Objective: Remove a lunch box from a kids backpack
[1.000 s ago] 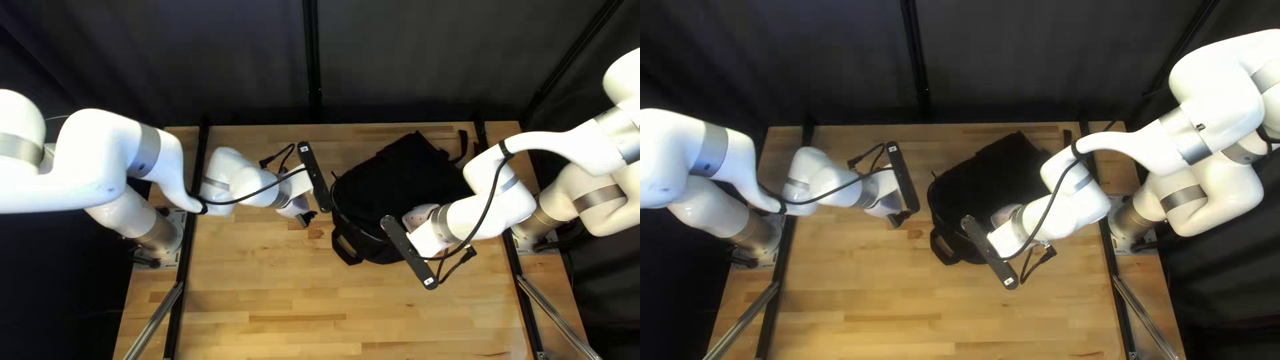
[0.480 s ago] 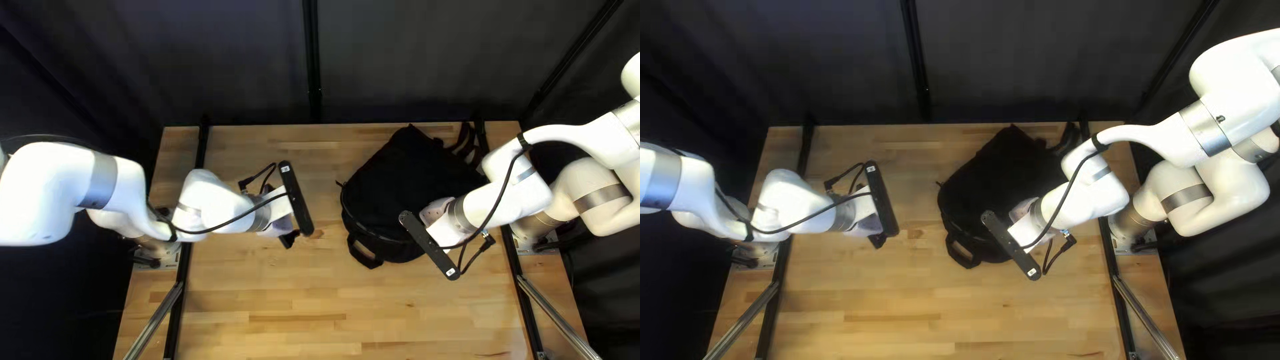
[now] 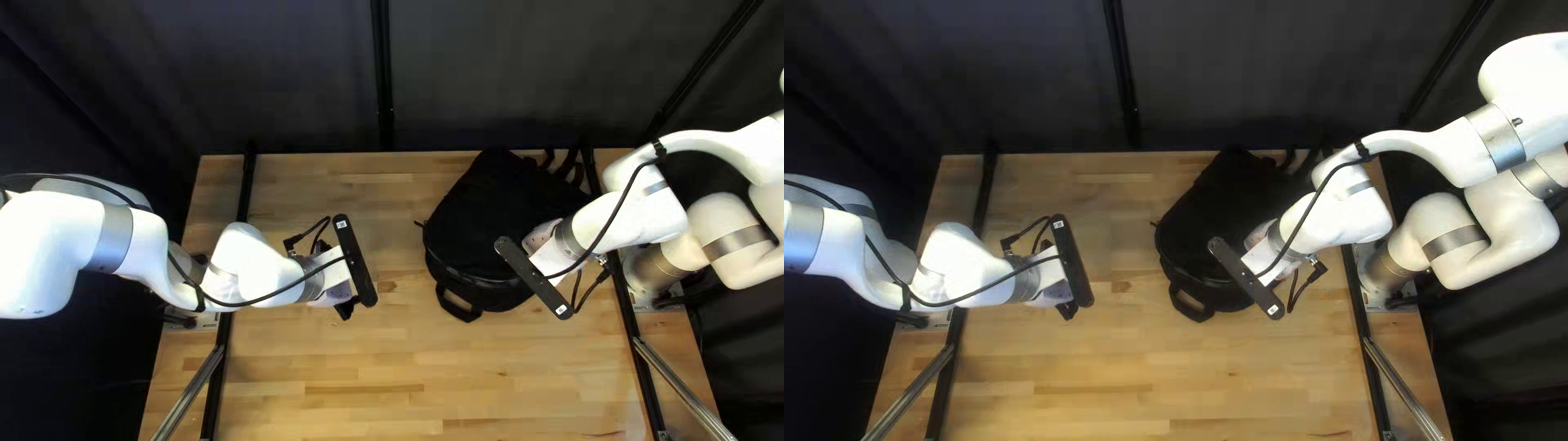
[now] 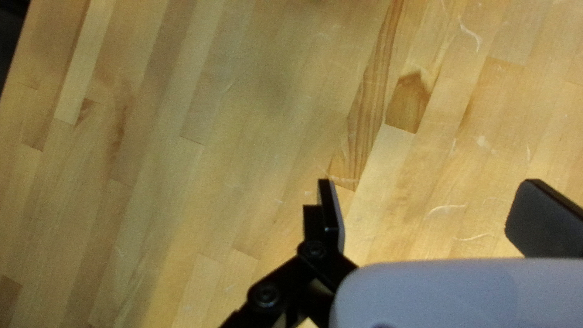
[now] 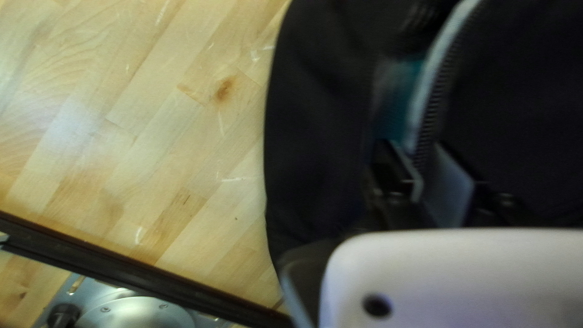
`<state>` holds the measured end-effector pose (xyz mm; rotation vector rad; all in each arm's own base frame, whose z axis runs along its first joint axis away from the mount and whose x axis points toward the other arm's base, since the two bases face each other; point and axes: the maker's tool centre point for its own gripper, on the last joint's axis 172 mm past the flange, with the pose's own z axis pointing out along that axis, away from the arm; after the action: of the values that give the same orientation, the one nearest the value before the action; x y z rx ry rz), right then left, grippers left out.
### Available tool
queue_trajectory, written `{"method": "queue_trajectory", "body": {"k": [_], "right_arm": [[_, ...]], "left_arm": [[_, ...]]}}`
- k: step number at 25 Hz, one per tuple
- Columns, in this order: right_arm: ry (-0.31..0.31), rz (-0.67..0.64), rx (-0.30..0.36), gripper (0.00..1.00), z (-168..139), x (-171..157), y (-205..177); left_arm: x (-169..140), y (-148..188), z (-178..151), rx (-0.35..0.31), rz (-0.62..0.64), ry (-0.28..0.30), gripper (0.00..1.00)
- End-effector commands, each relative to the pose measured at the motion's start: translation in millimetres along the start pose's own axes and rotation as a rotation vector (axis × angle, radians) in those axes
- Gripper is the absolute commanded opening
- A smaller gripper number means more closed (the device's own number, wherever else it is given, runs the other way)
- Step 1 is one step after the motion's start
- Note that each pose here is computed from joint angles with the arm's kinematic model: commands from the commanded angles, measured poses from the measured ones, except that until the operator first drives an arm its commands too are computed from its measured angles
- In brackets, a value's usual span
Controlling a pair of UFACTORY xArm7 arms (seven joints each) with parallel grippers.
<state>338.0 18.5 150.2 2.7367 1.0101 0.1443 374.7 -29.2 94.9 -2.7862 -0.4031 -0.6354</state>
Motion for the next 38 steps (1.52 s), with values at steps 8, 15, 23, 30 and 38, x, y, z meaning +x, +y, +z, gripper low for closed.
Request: {"method": "queue_trajectory", "body": {"k": [8,15,23,30,38], "right_arm": [[-0.067,0.188,-0.053,1.00,-1,90,25],[-0.071,0.273,-0.088,1.00,25,129,45],[-0.097,0.358,-0.147,1.00,49,124,64],[-0.119,0.405,-0.184,1.00,56,105,80],[-0.124,0.414,-0.198,0.82,56,101,80]], "left_arm": [[-8,18,-4,0.001,0.009,0.008,1.00],[-20,25,0,0.000,0.003,0.017,1.00],[-30,30,8,-0.001,-0.012,0.025,1.00],[-35,36,14,-0.005,-0.026,0.030,1.00],[-36,38,14,-0.012,-0.031,0.032,1.00]]}}
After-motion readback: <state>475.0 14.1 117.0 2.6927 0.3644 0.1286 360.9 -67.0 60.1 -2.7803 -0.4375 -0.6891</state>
